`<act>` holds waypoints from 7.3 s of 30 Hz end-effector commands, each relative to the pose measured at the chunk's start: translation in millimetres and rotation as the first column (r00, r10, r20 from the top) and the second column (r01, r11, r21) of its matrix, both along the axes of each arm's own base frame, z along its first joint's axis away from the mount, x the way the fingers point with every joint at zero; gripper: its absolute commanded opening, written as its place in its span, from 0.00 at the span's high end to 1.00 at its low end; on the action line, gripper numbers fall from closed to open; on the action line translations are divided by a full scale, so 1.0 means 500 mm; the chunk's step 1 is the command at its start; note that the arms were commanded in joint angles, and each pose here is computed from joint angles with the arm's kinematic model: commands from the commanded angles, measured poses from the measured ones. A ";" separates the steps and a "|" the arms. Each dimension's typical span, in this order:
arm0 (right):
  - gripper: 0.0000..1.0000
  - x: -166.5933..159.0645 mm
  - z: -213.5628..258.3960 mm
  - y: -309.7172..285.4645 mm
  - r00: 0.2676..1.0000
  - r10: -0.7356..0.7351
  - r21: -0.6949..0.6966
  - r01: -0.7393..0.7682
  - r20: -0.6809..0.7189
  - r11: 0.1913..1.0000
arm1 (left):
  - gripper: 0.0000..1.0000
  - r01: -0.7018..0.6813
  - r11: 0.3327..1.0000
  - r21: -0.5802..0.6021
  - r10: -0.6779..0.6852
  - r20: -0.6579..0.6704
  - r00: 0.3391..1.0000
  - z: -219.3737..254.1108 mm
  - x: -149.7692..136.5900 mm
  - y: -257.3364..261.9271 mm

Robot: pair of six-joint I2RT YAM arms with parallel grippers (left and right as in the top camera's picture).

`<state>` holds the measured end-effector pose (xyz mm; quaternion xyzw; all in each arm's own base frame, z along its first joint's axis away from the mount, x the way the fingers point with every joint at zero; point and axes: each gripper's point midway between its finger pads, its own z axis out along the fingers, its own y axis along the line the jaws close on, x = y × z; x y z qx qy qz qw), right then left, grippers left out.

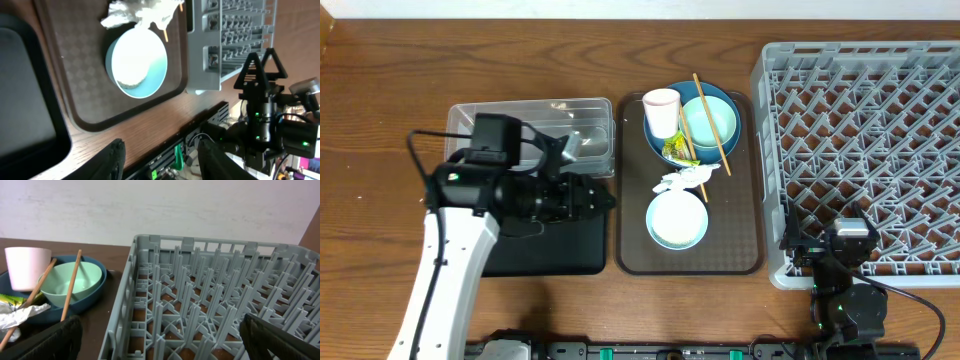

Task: Sort waste into correct bins and load items into the dishwasher rack
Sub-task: 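Reach the left gripper to the white tissue on the tray and grasp it, then carry the tissue with the left gripper into the clear bin and release, then move the left gripper to the yellow snack wrapper and grasp it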

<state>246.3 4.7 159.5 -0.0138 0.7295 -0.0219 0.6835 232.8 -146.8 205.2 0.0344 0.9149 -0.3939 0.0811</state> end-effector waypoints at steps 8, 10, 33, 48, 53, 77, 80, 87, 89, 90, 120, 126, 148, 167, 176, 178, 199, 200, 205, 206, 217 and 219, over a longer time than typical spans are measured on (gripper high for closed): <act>0.01 0.000 -0.001 -0.007 1.000 -0.017 0.012 0.017 -0.001 1.000 | 0.49 -0.073 0.947 0.312 0.024 0.160 0.987 -0.033 0.031 -0.064; 0.01 0.000 -0.001 -0.007 1.000 -0.017 0.012 0.017 -0.001 1.000 | 0.48 -0.119 0.924 0.364 0.028 0.248 0.968 -0.031 0.051 -0.082; 0.01 0.000 -0.001 -0.007 1.000 -0.018 0.013 0.018 -0.001 1.000 | 0.30 -0.147 0.861 0.488 -0.010 0.305 0.952 -0.223 0.157 -0.233; 0.01 0.000 -0.001 -0.007 1.000 -0.018 0.012 0.018 -0.001 1.000 | 0.28 -0.143 0.867 0.478 -0.012 0.306 0.952 -0.282 0.187 -0.264; 0.01 0.000 -0.001 -0.007 1.000 -0.018 0.012 0.018 -0.001 1.000 | 0.30 -0.139 0.864 0.485 -0.014 0.299 0.954 -0.298 0.190 -0.266; 0.01 0.000 -0.001 -0.007 1.000 -0.018 0.012 0.018 -0.001 1.000 | 0.56 -0.136 0.860 0.493 -0.016 0.292 0.956 -0.306 0.184 -0.261; 0.01 0.000 -0.001 -0.007 1.000 -0.018 0.012 0.018 -0.001 1.000 | 0.62 -0.135 0.860 0.493 -0.016 0.292 0.956 -0.306 0.184 -0.261; 0.01 0.000 -0.001 -0.007 1.000 -0.017 0.012 0.017 0.000 1.000 | 0.68 -0.135 0.859 0.494 -0.017 0.291 0.957 -0.307 0.184 -0.260; 0.01 0.000 -0.001 -0.007 1.000 -0.017 0.013 0.017 -0.001 1.000 | 0.71 -0.135 0.859 0.494 -0.017 0.291 0.957 -0.307 0.184 -0.260; 0.01 0.000 -0.001 -0.007 1.000 -0.018 0.012 0.018 0.000 1.000 | 0.73 -0.136 0.859 0.494 -0.016 0.291 0.957 -0.308 0.184 -0.260; 0.01 0.000 -0.001 -0.007 1.000 -0.017 0.012 0.017 -0.001 1.000 | 0.94 -0.336 0.870 0.362 0.096 0.544 0.834 -0.022 0.184 -0.161; 0.01 0.000 -0.002 -0.007 1.000 -0.018 0.012 0.018 -0.001 1.000 | 0.94 -0.458 0.813 0.360 0.193 0.575 0.795 0.002 0.224 -0.072; 0.01 0.000 -0.002 -0.007 1.000 -0.017 0.012 0.017 -0.002 1.000 | 0.94 -0.645 0.566 0.514 0.451 0.462 0.764 -0.147 0.333 0.204; 0.01 0.000 -0.002 -0.007 1.000 -0.018 0.012 0.018 -0.002 1.000 | 0.61 -0.664 0.546 0.511 0.474 0.465 0.748 -0.191 0.373 0.221; 0.01 0.000 -0.002 -0.007 1.000 -0.018 0.012 0.018 -0.002 1.000 | 0.78 -0.610 0.674 0.416 0.460 0.410 0.787 -0.187 0.383 0.161; 0.01 0.000 -0.002 -0.007 1.000 -0.017 0.012 0.017 -0.002 1.000 | 0.80 -0.586 0.707 0.395 0.452 0.384 0.805 -0.188 0.379 0.145; 0.01 0.000 -0.002 -0.007 1.000 -0.017 0.012 0.017 -0.002 1.000 | 0.94 -0.480 0.796 0.369 0.373 0.326 0.869 -0.196 0.349 0.059; 0.01 0.000 -0.002 -0.007 1.000 -0.017 0.012 0.017 -0.002 1.000 | 0.94 -0.475 0.798 0.371 0.368 0.324 0.871 -0.196 0.347 0.055; 0.01 0.000 -0.002 -0.007 1.000 -0.017 0.012 0.017 -0.002 1.000 | 0.94 -0.458 0.796 0.396 0.360 0.300 0.883 -0.206 0.332 0.054; 0.01 0.000 -0.002 -0.007 1.000 -0.018 0.012 0.018 -0.002 1.000 | 0.94 -0.455 0.794 0.404 0.360 0.291 0.886 -0.209 0.327 0.056; 0.01 0.000 -0.002 -0.007 1.000 -0.018 0.012 0.018 -0.002 1.000 | 0.94 -0.414 0.788 0.455 0.341 0.238 0.910 -0.227 0.297 0.065; 0.01 0.000 -0.002 -0.007 1.000 -0.018 0.012 0.018 -0.002 1.000 | 0.94 -0.393 0.789 0.472 0.320 0.229 0.919 -0.228 0.290 0.067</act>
